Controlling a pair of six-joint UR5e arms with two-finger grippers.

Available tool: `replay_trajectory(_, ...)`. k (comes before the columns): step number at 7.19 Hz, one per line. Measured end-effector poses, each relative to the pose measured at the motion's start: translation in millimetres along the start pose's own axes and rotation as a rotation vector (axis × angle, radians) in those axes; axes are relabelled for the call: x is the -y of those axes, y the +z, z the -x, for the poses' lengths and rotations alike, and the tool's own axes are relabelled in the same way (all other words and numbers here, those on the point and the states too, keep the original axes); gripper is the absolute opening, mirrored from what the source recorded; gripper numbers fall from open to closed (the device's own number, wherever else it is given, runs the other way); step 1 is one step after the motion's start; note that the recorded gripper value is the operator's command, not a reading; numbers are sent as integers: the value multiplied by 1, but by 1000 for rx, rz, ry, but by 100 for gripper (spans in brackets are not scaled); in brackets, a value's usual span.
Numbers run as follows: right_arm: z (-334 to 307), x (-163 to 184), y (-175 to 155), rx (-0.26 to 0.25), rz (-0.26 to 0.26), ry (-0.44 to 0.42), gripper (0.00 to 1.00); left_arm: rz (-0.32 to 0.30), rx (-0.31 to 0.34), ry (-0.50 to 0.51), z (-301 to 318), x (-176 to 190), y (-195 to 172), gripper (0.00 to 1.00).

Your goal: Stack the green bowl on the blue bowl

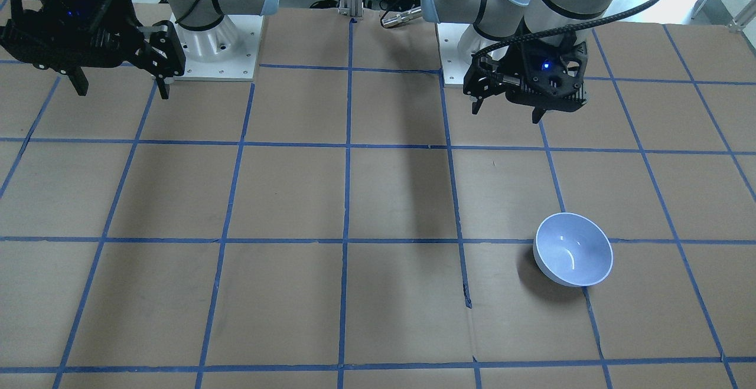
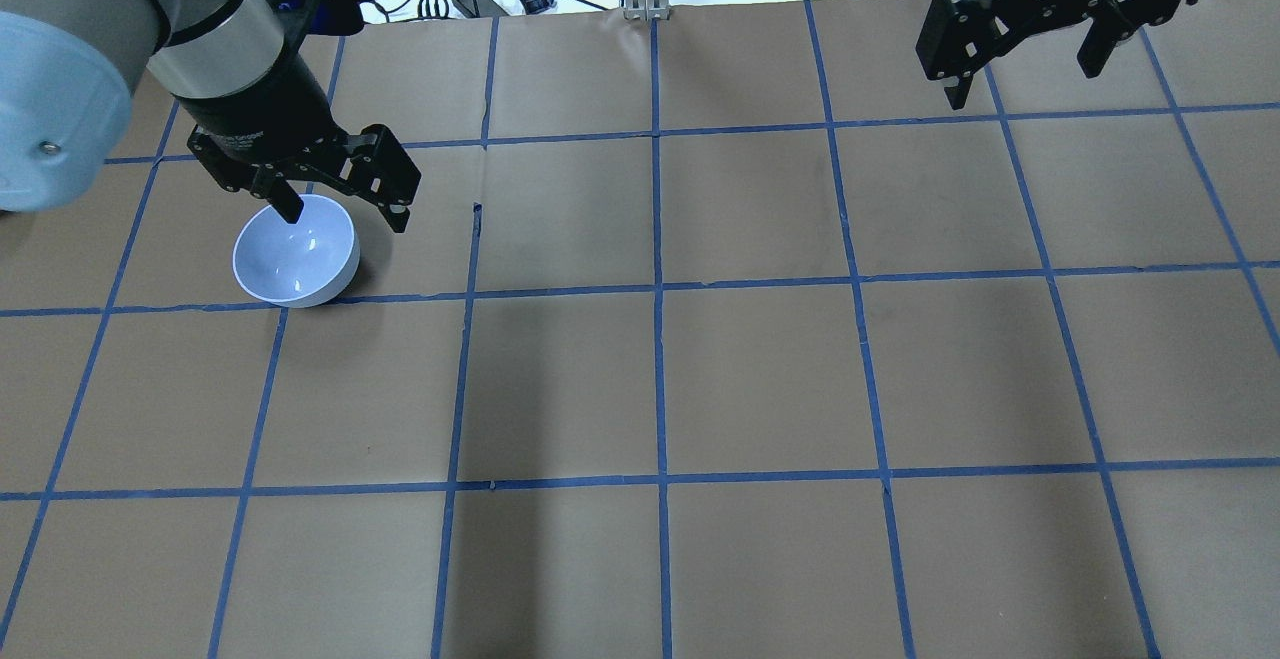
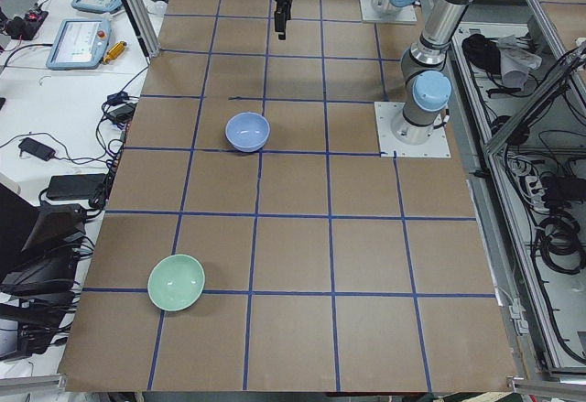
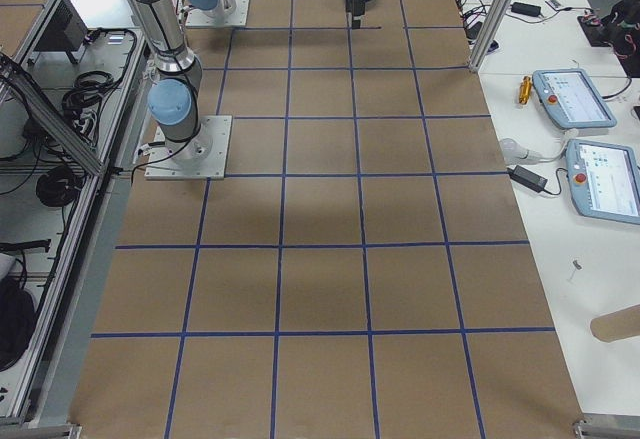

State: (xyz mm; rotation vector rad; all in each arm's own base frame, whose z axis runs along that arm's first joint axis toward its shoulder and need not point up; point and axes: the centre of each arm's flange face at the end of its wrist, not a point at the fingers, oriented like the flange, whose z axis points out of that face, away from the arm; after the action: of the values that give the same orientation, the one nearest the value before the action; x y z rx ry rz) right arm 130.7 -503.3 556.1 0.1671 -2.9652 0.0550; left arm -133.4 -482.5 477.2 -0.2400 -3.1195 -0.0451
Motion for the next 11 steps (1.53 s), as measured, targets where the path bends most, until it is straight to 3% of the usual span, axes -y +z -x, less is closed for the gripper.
replay_trajectory(2, 0, 0, 0, 0, 0, 0, 100, -28, 7, 1, 1, 3, -2, 100)
replay_trajectory(7, 0, 0, 0, 0, 0, 0, 100, -26, 26, 35, 16, 4, -3, 100)
replay_trajectory(11, -1, 0, 0, 0, 0, 1, 100, -15, 20, 236, 163, 9, 6, 100)
